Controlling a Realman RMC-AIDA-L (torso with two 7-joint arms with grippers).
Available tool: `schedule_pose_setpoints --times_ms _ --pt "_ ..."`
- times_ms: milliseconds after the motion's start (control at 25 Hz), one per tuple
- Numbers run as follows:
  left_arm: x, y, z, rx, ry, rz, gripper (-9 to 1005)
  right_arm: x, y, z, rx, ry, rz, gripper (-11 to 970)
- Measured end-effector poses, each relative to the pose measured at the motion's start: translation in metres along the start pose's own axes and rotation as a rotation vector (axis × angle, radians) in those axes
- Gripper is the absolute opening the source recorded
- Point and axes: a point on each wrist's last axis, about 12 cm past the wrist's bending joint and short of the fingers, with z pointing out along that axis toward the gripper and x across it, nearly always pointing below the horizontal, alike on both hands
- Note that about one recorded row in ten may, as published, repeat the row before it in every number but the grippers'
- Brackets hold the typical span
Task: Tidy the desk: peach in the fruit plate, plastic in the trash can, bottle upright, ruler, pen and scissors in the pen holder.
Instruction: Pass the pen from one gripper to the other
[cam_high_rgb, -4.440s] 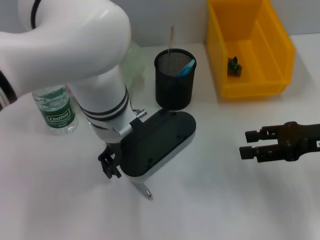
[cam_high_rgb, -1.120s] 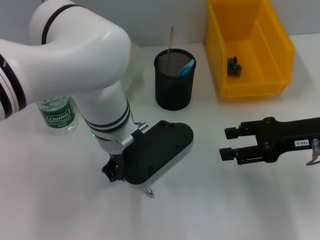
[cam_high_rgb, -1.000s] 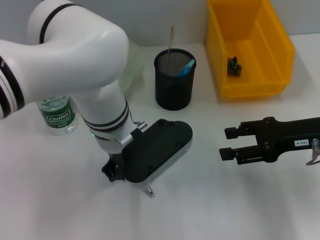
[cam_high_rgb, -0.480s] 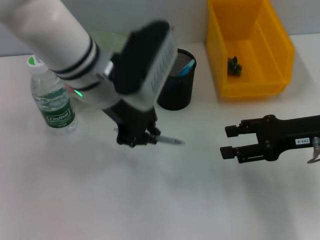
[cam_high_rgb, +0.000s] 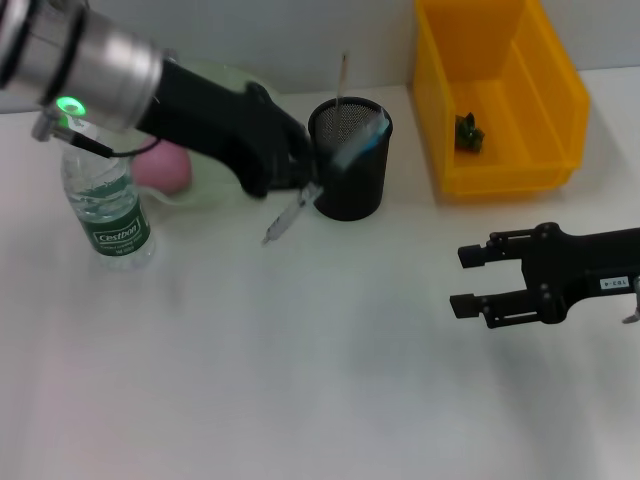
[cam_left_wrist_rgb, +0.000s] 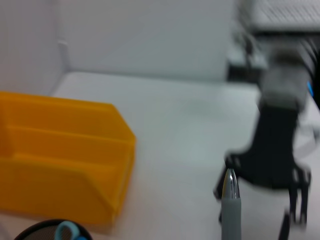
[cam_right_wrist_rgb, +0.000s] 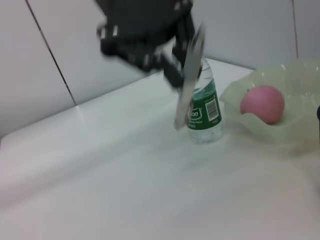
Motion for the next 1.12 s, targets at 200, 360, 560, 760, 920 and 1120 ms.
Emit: schedule_pose_setpoints --times_ms 200,360,560,760,920,1120 --pt "0.003 0.004 -0.014 -0.002 -0.122 -0.327 157 -0.002 -0.002 0.010 0.046 -0.010 -0.162 731" --pt "0.005 0.007 -0.017 0.016 -0.144 -0.525 161 -0.007 -0.003 0.017 0.084 -0.009 -0.303 729" --pt "0.003 0.010 -0.018 0.049 -0.129 -0.687 167 -0.018 -0.004 0.016 0.110 -0.057 -0.502 727" --pt "-0.005 0.015 -0.025 0.057 -0.118 -0.870 172 -0.022 -0.003 0.018 0.160 -0.143 -0.730 727" --pt "-0.005 0.016 -0.027 0.081 -0.135 -1.002 176 -0.022 0.001 0.022 0.222 -0.247 -0.916 727" --pt "-0.001 0.016 -0.024 0.143 -0.160 -1.091 182 -0.019 0.009 0.026 0.284 -0.371 -1.100 727"
